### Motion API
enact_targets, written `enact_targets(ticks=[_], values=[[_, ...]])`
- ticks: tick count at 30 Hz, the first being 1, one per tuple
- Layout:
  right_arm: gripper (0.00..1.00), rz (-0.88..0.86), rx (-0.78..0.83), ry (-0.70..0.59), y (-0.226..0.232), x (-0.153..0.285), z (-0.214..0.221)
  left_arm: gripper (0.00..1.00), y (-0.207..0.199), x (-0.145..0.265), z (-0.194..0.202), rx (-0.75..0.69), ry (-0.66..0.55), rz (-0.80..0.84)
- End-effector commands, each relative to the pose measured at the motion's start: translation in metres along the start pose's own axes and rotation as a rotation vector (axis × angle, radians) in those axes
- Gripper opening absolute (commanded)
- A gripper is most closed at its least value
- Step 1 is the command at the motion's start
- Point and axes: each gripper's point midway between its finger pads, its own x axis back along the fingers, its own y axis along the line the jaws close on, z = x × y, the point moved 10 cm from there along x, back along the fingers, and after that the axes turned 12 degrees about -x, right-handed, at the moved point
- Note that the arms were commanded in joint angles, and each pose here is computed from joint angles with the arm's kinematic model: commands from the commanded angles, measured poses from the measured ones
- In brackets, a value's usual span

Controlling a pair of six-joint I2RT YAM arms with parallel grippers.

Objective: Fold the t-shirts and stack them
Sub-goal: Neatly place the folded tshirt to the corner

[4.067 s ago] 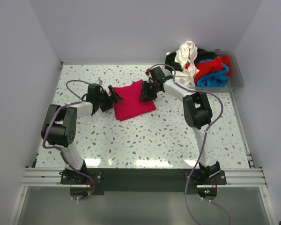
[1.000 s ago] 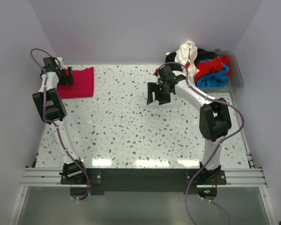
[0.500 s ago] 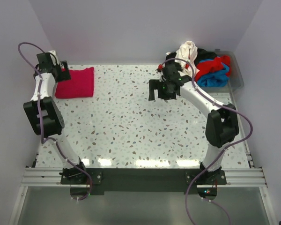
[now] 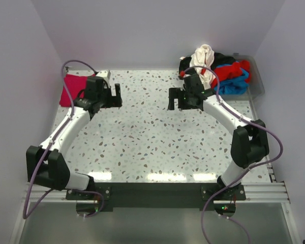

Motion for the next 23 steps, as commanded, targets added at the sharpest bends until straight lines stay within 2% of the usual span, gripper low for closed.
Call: enact_targets(ticks=[1,4,14,23], values=[[0.99,-0.026,-0.034,-0.136,-0.004,0.018,-0.013,1.0,-0.029,0.025,0.012,0.1,-0.037,0.009],[0.99,-0.033,-0.06,-0.166,-0.008,0.023,-0.011,1.0,-0.037,0.038,0.022,0.118,-0.056,0.007],[0.99,-0.037,-0.065,-0.234,-0.009,0.042,-0.009,1.0,-0.03,0.066,0.017,0.102,-0.128,-0.057],[0.99,-0.015,-0.077,-0.284,-0.016,0.058,0.0,1.0,-0.027,0.068,0.01,0.062,-0.152,-0.076]])
